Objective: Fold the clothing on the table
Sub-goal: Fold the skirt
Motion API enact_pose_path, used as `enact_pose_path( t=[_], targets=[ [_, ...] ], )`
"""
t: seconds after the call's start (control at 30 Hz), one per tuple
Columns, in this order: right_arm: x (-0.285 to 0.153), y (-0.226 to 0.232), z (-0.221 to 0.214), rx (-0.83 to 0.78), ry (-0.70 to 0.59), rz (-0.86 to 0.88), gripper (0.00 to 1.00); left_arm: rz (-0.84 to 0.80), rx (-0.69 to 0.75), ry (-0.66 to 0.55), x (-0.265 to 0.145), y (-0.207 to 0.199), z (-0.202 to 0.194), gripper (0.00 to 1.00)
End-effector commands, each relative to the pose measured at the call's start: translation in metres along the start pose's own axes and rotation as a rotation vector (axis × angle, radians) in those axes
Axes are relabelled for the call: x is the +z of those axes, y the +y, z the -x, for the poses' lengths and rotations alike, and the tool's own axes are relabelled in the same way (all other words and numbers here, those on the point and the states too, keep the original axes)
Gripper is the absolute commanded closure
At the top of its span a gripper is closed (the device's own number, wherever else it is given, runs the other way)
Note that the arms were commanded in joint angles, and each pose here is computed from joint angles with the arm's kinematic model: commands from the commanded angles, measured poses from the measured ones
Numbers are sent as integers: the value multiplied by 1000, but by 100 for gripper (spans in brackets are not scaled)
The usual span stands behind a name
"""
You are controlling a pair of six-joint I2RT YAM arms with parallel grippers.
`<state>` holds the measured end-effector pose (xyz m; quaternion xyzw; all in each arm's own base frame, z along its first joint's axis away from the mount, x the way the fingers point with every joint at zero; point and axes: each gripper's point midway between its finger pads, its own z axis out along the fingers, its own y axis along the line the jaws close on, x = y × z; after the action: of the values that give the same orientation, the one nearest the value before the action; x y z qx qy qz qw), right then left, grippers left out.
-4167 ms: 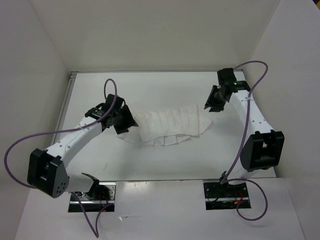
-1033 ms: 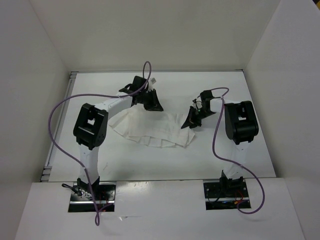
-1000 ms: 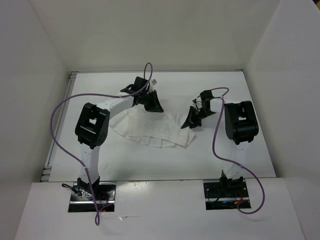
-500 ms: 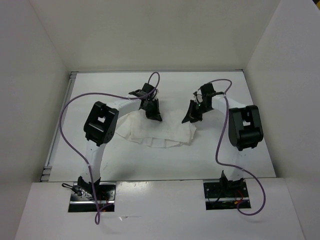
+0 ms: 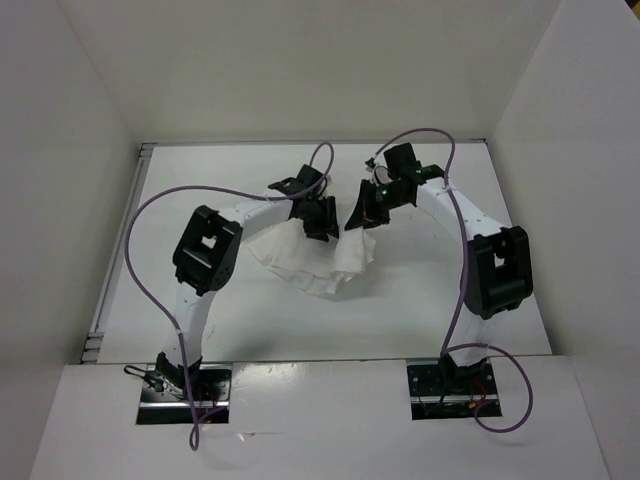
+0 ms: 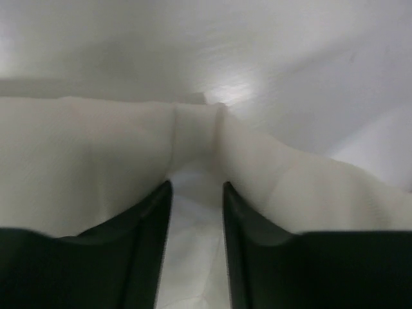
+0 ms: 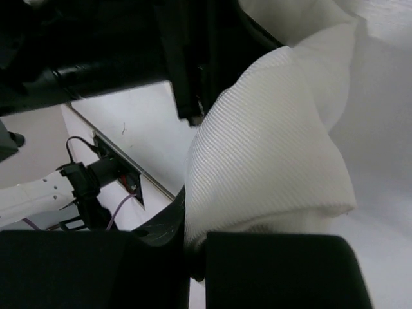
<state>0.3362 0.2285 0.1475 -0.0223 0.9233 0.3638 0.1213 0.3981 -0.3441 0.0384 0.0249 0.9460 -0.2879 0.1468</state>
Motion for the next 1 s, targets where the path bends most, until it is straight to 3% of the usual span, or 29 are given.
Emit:
enact_pose_path(
  t=[0.0, 0.13, 0.2, 0.37, 0.57, 0.8, 0.97],
  targets=[
    [-32, 33, 17, -76, -68, 48, 100, 170, -50, -168, -65, 45, 46, 47],
    [-36, 35, 24, -91, -82, 32, 100, 336, -131, -311, -117, 100, 73, 46],
    [-32, 33, 26, -91, -71, 27, 100, 400, -184, -354, -132, 133, 83, 50],
    [-23, 25, 32, -81, -55, 0, 100, 469, -301, -378, -139, 186, 83, 64],
    [-26, 18, 48, -102, -69, -78, 100, 563, -372, -371, -136, 232, 68, 68],
    [-20, 15, 59, -96, -75, -156, 100, 551, -389, -329, -117, 241, 52, 70],
    [5, 16, 66, -79, -65, -231, 100, 455, -367, -290, -101, 212, 40, 72]
  ],
)
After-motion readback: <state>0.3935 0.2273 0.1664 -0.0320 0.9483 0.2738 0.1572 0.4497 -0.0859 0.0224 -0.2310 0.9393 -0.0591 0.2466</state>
